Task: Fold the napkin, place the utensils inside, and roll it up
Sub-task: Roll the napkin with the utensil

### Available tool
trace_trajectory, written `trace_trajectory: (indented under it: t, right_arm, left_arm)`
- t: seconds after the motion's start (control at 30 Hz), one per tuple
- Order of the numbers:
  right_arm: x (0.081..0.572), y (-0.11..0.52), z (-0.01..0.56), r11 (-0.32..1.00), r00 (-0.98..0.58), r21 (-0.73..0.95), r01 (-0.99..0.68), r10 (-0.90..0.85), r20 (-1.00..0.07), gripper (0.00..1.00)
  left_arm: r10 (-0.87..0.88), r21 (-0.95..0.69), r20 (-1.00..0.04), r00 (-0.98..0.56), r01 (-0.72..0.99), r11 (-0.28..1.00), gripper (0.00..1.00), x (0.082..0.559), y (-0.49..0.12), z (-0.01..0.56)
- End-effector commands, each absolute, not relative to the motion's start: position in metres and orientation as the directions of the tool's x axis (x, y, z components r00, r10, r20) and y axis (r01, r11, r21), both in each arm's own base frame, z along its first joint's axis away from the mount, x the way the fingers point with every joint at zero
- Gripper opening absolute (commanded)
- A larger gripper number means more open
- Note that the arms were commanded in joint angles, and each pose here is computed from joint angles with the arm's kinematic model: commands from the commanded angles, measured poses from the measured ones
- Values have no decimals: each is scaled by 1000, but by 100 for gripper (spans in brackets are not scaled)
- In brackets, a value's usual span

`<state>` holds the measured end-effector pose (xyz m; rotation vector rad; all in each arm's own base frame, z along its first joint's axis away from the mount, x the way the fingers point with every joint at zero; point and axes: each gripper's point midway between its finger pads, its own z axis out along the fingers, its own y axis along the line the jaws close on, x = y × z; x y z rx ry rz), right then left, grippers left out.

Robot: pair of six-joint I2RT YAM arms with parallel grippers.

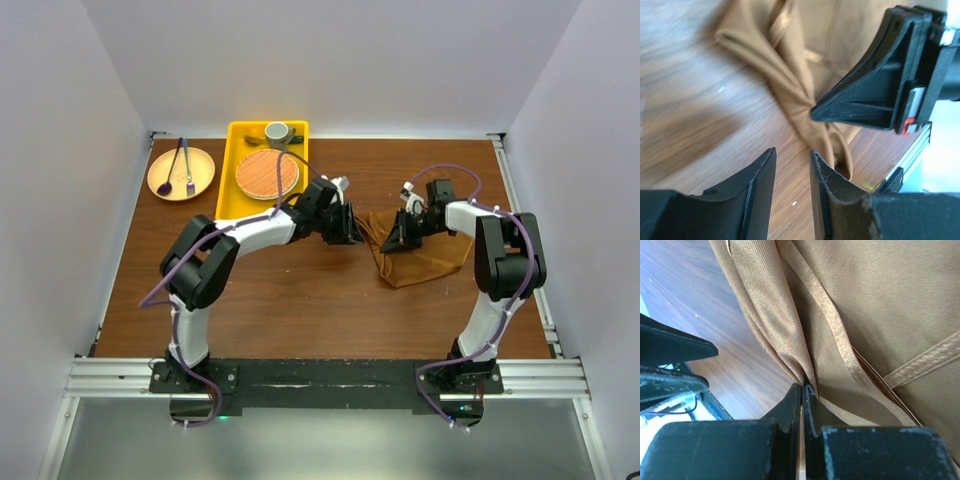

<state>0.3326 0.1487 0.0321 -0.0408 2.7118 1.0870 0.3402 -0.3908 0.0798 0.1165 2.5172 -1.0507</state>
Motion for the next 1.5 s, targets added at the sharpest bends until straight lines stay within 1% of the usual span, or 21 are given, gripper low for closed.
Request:
trace_trajectory:
  t: [0.0, 0.3, 0.57, 0.7, 0.93, 1.1, 1.23, 1.47]
  right_arm:
    - [326, 165, 33, 689, -980, 716, -111, 45, -195, 0]
    - [305, 213, 42, 663, -980, 728, -174, -44, -193, 0]
    - [301, 239, 58, 612, -979, 770, -183, -47, -196, 0]
    - [304, 233, 62, 621, -977, 760, -190, -41, -210, 0]
    - [310, 201, 58, 601, -985, 791, -110, 41, -169, 0]
    - [316, 180, 46, 590, -988, 807, -32, 101, -113, 0]
    - [315, 171, 33, 602, -990, 798, 16, 123, -73, 0]
    - [319, 156, 16, 635, -988, 770, 62, 148, -42, 0]
  left_arm:
    - [-128, -659, -457, -880, 238, 713, 38, 348, -369, 106]
    - [-151, -647, -473, -868, 226, 728, 38, 344, -335, 118]
    - [-156, -640, -466, -871, 210, 739, 37, 334, -319, 117]
    - [-157, -648, -460, -874, 210, 732, 37, 333, -321, 117]
    - [-134, -662, -452, -882, 232, 712, 37, 329, -340, 115]
    - [-120, -667, -440, -890, 235, 707, 37, 328, -351, 107]
    - [-102, -677, -438, -893, 253, 691, 37, 329, -362, 105]
    - [-91, -694, -439, -894, 273, 666, 37, 336, -379, 109]
